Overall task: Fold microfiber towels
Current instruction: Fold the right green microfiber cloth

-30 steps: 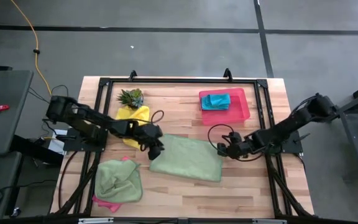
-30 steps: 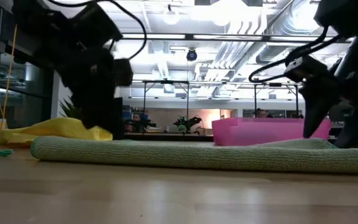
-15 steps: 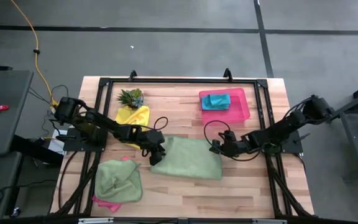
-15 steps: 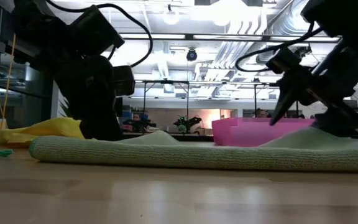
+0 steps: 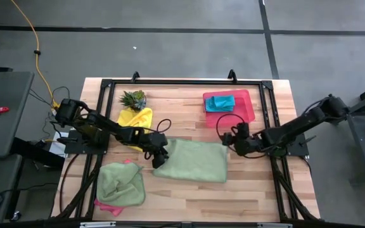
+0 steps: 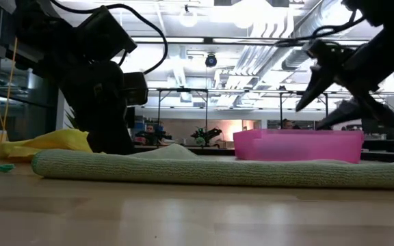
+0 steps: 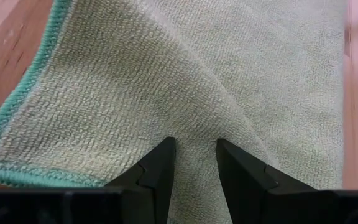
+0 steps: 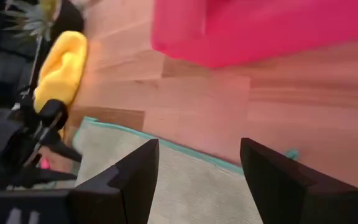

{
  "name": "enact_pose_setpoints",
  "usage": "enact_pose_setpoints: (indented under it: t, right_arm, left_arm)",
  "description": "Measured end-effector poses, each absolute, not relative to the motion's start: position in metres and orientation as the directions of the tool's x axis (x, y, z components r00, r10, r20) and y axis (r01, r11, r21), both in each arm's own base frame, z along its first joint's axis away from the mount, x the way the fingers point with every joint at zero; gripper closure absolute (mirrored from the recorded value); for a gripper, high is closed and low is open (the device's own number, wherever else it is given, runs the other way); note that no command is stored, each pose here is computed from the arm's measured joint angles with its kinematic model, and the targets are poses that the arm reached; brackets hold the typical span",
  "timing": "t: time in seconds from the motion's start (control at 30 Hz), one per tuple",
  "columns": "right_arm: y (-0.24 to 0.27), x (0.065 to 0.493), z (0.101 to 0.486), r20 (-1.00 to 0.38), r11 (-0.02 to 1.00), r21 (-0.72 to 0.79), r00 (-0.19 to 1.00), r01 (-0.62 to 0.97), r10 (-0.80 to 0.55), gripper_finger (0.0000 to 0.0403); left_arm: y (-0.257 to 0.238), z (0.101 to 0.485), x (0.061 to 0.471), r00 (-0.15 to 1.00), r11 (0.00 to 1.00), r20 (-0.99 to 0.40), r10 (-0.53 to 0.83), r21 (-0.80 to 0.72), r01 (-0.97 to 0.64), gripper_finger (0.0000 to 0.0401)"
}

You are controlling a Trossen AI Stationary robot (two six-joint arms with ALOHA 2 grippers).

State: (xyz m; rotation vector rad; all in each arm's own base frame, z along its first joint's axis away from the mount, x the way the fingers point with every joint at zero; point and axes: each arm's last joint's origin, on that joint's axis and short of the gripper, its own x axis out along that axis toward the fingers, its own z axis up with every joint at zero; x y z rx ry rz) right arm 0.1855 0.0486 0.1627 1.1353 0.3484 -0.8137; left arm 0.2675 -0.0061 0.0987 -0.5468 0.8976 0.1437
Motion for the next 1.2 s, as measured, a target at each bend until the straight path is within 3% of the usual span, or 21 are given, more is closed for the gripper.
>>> enact_pose_setpoints:
  t: [0.1,0.33,0.63,0.87,1.0,1.2]
  right_arm:
    - [0.046,0.176,0.172,-0.632,0.246,0.637,0.678,0.731,-0.376,0.0185]
    - [0.040,0.153,0.182,-0.696,0.272,0.595,0.654,0.756,-0.297,0.0185]
    - [0.039,0.151,0.180,-0.716,0.279,0.566,0.630,0.776,-0.299,0.0185]
    - [0.045,0.160,0.178,-0.724,0.268,0.607,0.660,0.748,-0.201,0.0185]
    - [0.051,0.167,0.170,-0.768,0.210,0.603,0.632,0.769,-0.108,0.0185]
    - [0.057,0.184,0.152,-0.787,0.095,0.601,0.609,0.793,-0.101,0.0185]
  left_arm:
    - [-0.006,0.099,0.267,0.624,0.855,-0.775,-0.106,-0.391,-0.341,0.0288]
    - [0.001,0.109,0.259,0.598,0.871,-0.792,-0.123,-0.375,-0.318,0.0288]
    - [0.027,0.135,0.224,0.462,0.882,-0.879,0.116,-0.123,-0.455,0.0288]
    - [0.033,0.141,0.230,0.525,0.878,-0.836,0.159,-0.123,-0.462,0.0288]
    - [0.034,0.135,0.232,0.507,0.875,-0.844,0.178,-0.100,-0.474,0.0288]
    - [0.043,0.124,0.231,0.454,0.822,-0.870,0.194,-0.108,-0.559,0.0288]
